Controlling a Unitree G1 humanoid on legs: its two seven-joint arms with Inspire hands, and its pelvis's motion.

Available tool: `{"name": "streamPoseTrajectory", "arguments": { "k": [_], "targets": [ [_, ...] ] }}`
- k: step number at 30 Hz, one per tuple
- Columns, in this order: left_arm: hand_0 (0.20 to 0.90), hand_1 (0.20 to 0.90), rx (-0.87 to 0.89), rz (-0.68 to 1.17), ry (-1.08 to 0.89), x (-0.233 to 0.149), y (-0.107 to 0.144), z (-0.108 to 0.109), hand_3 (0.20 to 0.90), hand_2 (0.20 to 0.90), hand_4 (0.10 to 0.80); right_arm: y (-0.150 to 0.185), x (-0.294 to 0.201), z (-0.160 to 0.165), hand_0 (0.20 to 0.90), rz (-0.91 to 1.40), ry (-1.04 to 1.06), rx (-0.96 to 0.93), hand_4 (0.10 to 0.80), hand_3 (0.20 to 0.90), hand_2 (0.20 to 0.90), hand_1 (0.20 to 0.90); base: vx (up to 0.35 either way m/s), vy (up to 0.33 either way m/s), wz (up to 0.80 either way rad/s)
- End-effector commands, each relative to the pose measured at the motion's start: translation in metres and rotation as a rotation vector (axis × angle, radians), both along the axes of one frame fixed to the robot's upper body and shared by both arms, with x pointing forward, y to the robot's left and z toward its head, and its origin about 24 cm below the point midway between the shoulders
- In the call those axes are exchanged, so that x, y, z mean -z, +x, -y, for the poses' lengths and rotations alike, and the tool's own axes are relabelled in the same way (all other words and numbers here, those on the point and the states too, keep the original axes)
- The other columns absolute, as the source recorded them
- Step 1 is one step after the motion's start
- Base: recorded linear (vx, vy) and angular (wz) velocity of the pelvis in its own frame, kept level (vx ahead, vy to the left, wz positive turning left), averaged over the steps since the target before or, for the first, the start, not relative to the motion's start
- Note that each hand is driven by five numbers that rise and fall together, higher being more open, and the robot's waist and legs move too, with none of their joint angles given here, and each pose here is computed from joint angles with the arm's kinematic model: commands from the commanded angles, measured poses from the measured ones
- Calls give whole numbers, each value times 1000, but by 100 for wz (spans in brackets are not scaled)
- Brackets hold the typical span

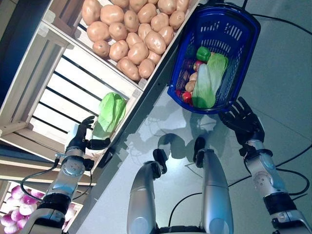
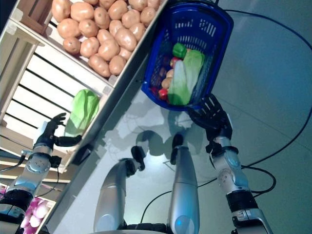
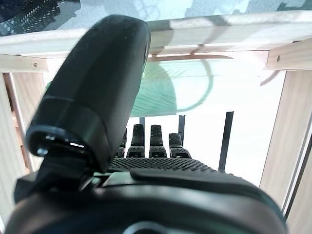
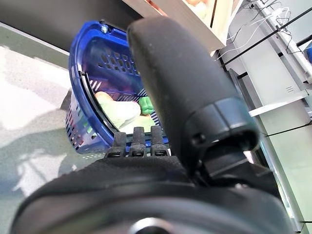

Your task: Put vegetables into the basket

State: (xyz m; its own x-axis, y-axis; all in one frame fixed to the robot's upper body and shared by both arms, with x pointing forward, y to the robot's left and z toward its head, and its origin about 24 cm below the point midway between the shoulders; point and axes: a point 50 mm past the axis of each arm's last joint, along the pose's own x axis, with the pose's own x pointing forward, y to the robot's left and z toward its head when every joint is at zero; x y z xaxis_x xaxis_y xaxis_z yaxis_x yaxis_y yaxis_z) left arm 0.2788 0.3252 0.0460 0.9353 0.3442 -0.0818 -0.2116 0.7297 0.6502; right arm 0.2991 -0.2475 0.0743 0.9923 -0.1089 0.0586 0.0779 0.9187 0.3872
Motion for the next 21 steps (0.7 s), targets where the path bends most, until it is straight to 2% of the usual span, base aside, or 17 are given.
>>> {"name": "streamPoseTrajectory", "arguments": {
  "k": [1,12,21],
  "targets": [
    [900,900,-104,69,73,-26,0,-28,900,900,800,5,-47,3,900,231,-6,-15,800,900,900,900,-51,-7,0],
    [900,900,-122,-26,120,-30,14,-33,900,900,800,8,-52,-3,900,243,23,-21,800,900,900,900,-26,1,1],
    [900,900,-177,-77,80,-47,29,-42,900,900,800,16,-64,-6,900,265,42,-23,800,900,900,900,-22,-5,3]
  ]
}}
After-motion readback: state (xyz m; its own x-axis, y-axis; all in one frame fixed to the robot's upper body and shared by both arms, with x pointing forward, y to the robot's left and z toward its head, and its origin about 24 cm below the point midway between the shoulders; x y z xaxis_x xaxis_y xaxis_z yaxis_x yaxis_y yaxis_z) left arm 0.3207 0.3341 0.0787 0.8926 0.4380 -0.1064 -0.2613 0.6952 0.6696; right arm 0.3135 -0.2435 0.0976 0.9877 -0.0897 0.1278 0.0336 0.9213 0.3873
